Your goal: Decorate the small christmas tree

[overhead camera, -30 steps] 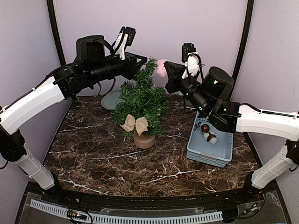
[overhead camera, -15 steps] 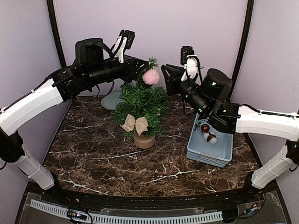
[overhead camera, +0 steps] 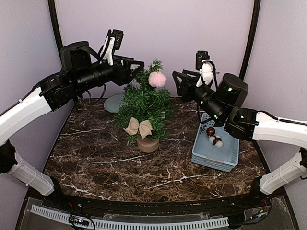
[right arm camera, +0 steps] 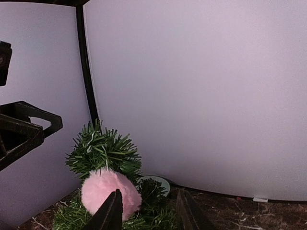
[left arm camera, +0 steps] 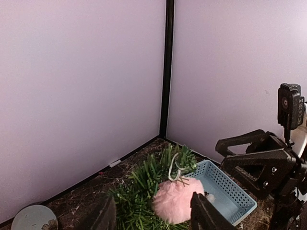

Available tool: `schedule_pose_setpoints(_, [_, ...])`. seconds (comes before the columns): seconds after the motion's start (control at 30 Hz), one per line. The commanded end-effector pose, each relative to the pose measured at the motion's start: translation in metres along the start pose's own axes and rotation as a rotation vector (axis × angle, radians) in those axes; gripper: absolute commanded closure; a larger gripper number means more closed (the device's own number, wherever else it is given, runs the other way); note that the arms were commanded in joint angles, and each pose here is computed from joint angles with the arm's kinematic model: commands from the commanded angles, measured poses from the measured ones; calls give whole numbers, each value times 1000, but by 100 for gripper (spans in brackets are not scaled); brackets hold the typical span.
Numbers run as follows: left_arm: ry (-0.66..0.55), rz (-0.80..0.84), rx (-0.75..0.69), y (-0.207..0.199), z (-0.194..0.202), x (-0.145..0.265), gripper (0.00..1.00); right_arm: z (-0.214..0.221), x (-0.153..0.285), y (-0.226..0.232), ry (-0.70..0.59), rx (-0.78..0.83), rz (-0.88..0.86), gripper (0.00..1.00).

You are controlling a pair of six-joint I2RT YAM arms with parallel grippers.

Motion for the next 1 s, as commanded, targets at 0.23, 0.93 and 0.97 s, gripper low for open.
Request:
schedule_pose_setpoints(0.23, [42,-114,87,26,45,38,24,14,52,-75,283,-71,201,44])
schedule_pose_setpoints(0.93, [134,-324,543,63,194,101,31,149,-17,-115,612,-372,-1,47])
schedule_pose_setpoints(0.97, [145,-325,552,63,202,101,31,154,-21,-116,621,-384,-8,48])
Point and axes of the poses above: each gripper's point midway between its finger pads, its own x axis back along the fingers, its own y axis along the line the jaws close on, z = x × y, the point moved 10 cm from there along x, back along the fingers, and after that the axes turned 3 degrees about -x, right-handed, at the moved point
